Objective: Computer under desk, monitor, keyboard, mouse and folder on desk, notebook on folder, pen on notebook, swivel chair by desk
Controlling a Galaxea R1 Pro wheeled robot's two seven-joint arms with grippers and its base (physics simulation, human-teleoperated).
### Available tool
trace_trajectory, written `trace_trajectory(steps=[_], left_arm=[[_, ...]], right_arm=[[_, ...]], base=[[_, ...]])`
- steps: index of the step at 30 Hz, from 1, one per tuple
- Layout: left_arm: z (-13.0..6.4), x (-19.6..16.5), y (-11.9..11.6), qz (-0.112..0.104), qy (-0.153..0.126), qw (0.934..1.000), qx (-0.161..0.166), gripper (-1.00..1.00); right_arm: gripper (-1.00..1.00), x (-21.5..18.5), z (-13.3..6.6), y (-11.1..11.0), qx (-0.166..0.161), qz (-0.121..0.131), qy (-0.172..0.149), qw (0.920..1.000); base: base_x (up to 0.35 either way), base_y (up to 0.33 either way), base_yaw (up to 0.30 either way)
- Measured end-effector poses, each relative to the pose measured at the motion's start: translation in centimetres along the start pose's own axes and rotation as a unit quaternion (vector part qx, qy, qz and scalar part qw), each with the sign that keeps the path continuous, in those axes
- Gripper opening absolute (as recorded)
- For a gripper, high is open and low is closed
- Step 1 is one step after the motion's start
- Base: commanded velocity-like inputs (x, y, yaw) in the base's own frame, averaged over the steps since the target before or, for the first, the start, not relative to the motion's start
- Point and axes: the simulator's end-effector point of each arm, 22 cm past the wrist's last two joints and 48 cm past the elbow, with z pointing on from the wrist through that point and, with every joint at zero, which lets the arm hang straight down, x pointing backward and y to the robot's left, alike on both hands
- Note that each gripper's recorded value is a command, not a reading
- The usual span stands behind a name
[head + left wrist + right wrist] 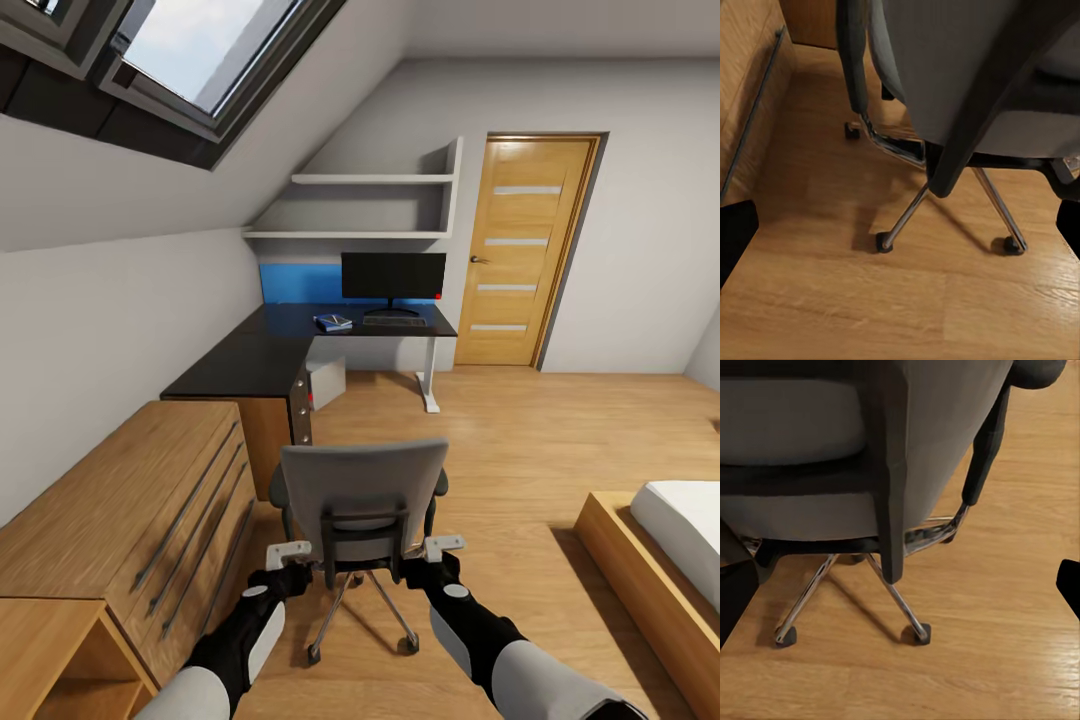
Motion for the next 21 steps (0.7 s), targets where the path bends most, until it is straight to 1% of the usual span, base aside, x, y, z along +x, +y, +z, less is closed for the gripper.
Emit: trace_trajectory(steps=[3, 4, 5, 6, 9, 11, 15, 18, 19, 20, 21], left_arm=[[0.3, 0.3, 0.3, 0.005, -0.002, 1.0000, -0.007, 1.00], [0.4, 0.9, 0.8, 0.011, 0.002, 0.9997, -0.023, 1.00], [0.4, 1.5, 1.6, 0.018, 0.005, 0.9988, -0.045, 1.00], [0.5, 1.6, 2.1, 0.021, 0.000, 0.9982, -0.057, 1.00], [0.6, 0.6, 2.6, 0.020, -0.042, 0.9962, -0.073, 1.00], [0.8, 1.4, 2.7, 0.023, -0.047, 0.9957, -0.076, 1.00], [1.3, 3.6, 2.7, 0.032, -0.035, 0.9960, -0.076, 1.00], [1.6, 4.3, 2.5, 0.037, -0.031, 0.9963, -0.071, 1.00], [1.8, 4.6, 1.9, 0.039, -0.029, 0.9972, -0.056, 1.00], [2.0, 4.8, 1.5, 0.039, -0.028, 0.9977, -0.047, 1.00], [2.1, 4.9, 1.4, 0.039, -0.028, 0.9979, -0.045, 1.00]], right_arm=[[1.00, 0.3, 0.2, 0.0, 0.000, -0.001, -0.002, 1.0000], [1.00, 0.4, 0.3, 0.0, 0.000, -0.001, -0.003, 1.0000], [1.00, 0.4, 0.4, 0.0, -0.001, -0.002, -0.003, 1.0000], [1.00, 0.5, 0.5, 0.0, -0.001, -0.002, -0.004, 1.0000], [1.00, 0.8, 0.8, 0.1, -0.002, -0.003, -0.004, 1.0000], [1.00, 1.1, 1.0, 0.0, -0.002, -0.003, -0.004, 1.0000], [1.00, 1.5, 1.3, 0.0, -0.001, -0.003, -0.004, 1.0000], [1.00, 1.8, 1.6, 0.0, 0.000, -0.004, -0.005, 1.0000], [1.00, 2.0, 1.7, -0.4, 0.002, -0.003, -0.004, 1.0000], [1.00, 2.1, 1.8, -0.2, 0.002, -0.004, -0.005, 1.0000], [1.00, 2.2, 1.9, -0.1, 0.001, -0.004, -0.004, 1.0000]], base=[[0.000, 0.000, 0.000], [0.000, 0.000, 0.000], [0.000, 0.000, 0.000], [0.000, 0.000, 0.000], [0.000, 0.000, 0.000], [0.000, 0.000, 0.000], [0.000, 0.000, 0.000], [0.000, 0.000, 0.000], [0.000, 0.000, 0.000], [0.000, 0.000, 0.000], [0.000, 0.000, -0.013]])
